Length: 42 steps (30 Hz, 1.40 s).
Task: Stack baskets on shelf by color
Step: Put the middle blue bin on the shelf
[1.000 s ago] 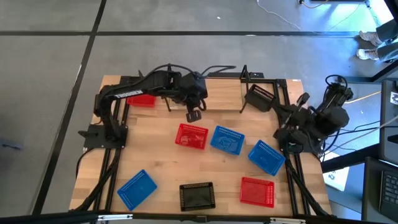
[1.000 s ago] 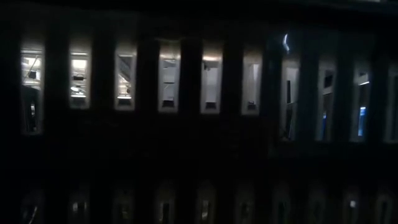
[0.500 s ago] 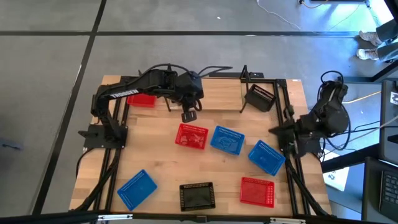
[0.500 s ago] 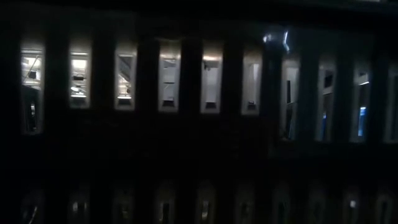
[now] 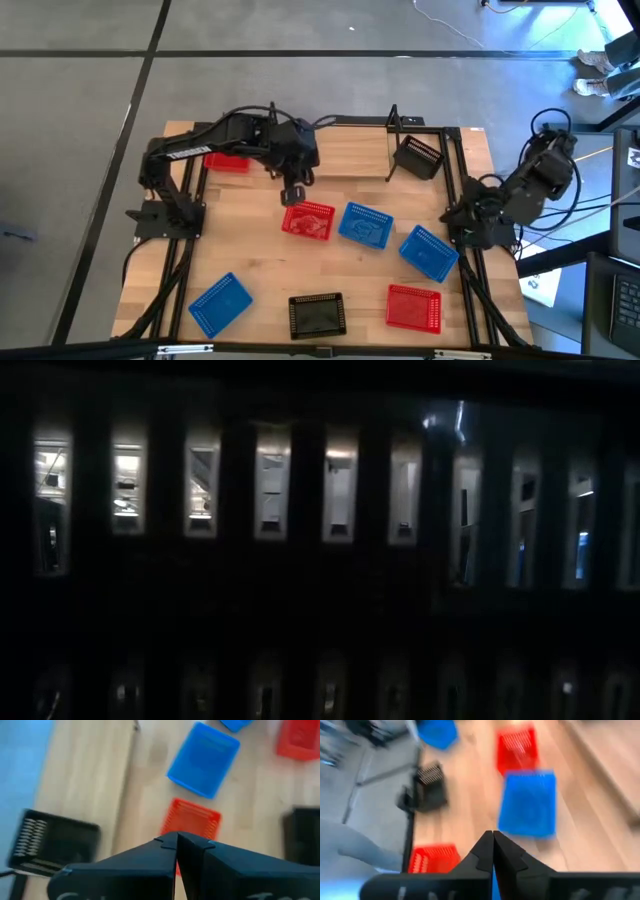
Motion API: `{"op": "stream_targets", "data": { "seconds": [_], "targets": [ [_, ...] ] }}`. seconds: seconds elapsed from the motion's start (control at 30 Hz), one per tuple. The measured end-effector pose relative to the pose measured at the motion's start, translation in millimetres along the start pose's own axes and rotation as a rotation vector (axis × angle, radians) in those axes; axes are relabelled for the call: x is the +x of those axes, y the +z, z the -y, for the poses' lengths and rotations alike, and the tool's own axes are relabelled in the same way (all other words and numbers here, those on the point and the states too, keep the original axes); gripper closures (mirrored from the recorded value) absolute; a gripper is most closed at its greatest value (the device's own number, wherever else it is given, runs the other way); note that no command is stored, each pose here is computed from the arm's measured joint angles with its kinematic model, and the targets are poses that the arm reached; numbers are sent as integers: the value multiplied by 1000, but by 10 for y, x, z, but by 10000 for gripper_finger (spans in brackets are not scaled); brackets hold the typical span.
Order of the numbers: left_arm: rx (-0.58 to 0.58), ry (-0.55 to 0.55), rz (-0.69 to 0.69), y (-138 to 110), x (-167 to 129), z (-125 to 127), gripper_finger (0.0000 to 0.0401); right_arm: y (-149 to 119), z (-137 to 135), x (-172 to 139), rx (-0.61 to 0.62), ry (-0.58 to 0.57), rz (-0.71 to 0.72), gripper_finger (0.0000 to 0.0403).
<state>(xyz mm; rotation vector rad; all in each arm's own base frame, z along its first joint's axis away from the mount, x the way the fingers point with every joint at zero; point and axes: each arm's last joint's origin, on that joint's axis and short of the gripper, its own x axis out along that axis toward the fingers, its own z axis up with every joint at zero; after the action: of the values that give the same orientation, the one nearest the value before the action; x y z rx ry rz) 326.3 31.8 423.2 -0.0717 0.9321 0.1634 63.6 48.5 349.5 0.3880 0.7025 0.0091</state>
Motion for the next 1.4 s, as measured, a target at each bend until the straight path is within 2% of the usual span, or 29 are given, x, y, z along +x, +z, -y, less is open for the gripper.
{"op": "stream_targets", "data": {
  "seconds": [0.1,0.2,0.47,0.67,1.03,1.17,1.3,1.4],
  "targets": [
    [-15,-23,-5,-30,-61,50,401,-20,16,34,97,-99,-118,397],
    [-24,-31,4,-53,-139,89,401,-31,19,75,174,-158,-159,397],
    [-40,-23,18,-72,-205,112,401,53,-105,135,230,-80,-88,397],
    [-42,-17,23,-74,-218,110,401,100,-112,184,274,-150,8,394],
    [-42,-17,20,-76,-218,111,401,234,-86,500,374,-315,-45,309],
    [-42,-15,6,-90,-217,109,401,327,0,672,478,-364,-125,305],
    [-55,-14,-2,-97,-216,109,401,444,107,920,479,-382,-240,306],
    [-49,-19,-19,-121,-230,129,401,556,197,1143,478,-348,-306,306]
  ]
}}
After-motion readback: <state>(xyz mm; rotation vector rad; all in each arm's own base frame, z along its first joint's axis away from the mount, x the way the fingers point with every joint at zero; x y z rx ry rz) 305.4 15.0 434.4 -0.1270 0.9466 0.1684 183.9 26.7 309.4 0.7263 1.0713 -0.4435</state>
